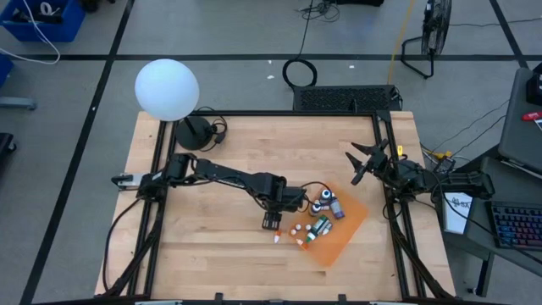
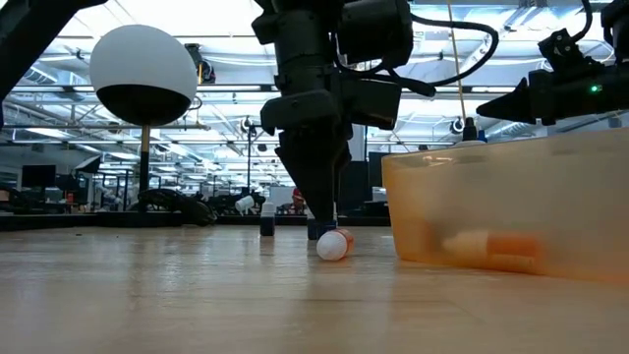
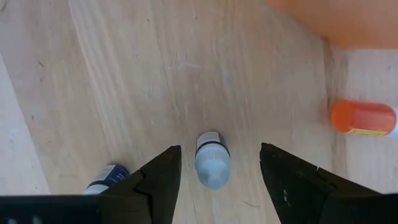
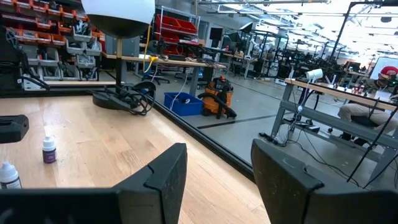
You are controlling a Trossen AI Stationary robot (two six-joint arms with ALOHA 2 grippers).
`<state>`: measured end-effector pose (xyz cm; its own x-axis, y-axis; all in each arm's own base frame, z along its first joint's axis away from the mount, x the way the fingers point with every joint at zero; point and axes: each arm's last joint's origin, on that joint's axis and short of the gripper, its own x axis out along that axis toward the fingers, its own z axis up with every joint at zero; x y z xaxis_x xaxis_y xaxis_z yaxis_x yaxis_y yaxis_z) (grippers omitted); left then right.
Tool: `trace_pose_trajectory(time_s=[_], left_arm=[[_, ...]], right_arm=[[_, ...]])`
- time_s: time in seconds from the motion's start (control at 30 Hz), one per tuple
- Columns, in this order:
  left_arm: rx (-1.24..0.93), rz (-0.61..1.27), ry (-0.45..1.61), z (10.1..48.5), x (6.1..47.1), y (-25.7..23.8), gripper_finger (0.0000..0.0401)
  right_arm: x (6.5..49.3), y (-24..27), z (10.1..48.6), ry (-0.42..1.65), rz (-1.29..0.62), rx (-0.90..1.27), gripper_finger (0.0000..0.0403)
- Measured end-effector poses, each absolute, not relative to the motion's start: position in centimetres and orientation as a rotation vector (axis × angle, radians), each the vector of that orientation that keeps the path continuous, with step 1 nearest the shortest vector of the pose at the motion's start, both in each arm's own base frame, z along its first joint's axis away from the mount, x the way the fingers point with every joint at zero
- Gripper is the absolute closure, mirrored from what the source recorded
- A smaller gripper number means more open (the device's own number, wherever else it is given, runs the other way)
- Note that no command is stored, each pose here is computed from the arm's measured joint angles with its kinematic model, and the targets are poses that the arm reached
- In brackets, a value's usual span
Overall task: Pick & Place food coloring
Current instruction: Put the bottom small blue food coloring bottle into the orange bin
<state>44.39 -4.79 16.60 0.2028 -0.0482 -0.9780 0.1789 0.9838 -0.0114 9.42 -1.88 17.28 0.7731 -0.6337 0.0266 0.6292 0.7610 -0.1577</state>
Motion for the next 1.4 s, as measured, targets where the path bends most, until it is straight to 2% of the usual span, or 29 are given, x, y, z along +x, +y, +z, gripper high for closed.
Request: trace_pose_trajectory(time_s=[0.1, 0.43, 0.67, 0.77, 0.93, 1.13, 1.4], left_arm=[[0.113, -0.159, 1.358, 16.6, 44.4, -4.8, 0.0208], [0.116, -0.161, 1.357, 16.6, 44.4, -4.8, 0.0339], [0.117, -0.108, 1.378, 17.8, 44.0, -4.7, 0.0341], [0.137, -0.071, 1.350, 20.1, 43.7, -5.0, 0.0341], [0.154, -0.111, 1.224, 24.4, 43.3, -6.0, 0.0341], [0.173, -0.138, 1.062, 28.3, 44.8, -7.5, 0.0341], [0.217, -0.166, 1.003, 28.2, 47.4, -8.0, 0.0341]], right_arm=[[9.4, -1.9, 17.3, 0.029, -0.688, -0.162, 0.0236], [9.4, -1.9, 17.3, 0.029, -0.687, -0.161, 0.0236], [9.4, -1.9, 17.3, 0.029, -0.687, -0.161, 0.0236], [9.4, -1.9, 17.3, 0.029, -0.687, -0.161, 0.0236], [9.4, -1.9, 17.3, 0.031, -0.687, -0.162, 0.0236], [9.5, -1.9, 17.2, 0.037, -0.687, -0.164, 0.0236], [9.5, -1.9, 17.2, 0.037, -0.686, -0.165, 0.0236]])
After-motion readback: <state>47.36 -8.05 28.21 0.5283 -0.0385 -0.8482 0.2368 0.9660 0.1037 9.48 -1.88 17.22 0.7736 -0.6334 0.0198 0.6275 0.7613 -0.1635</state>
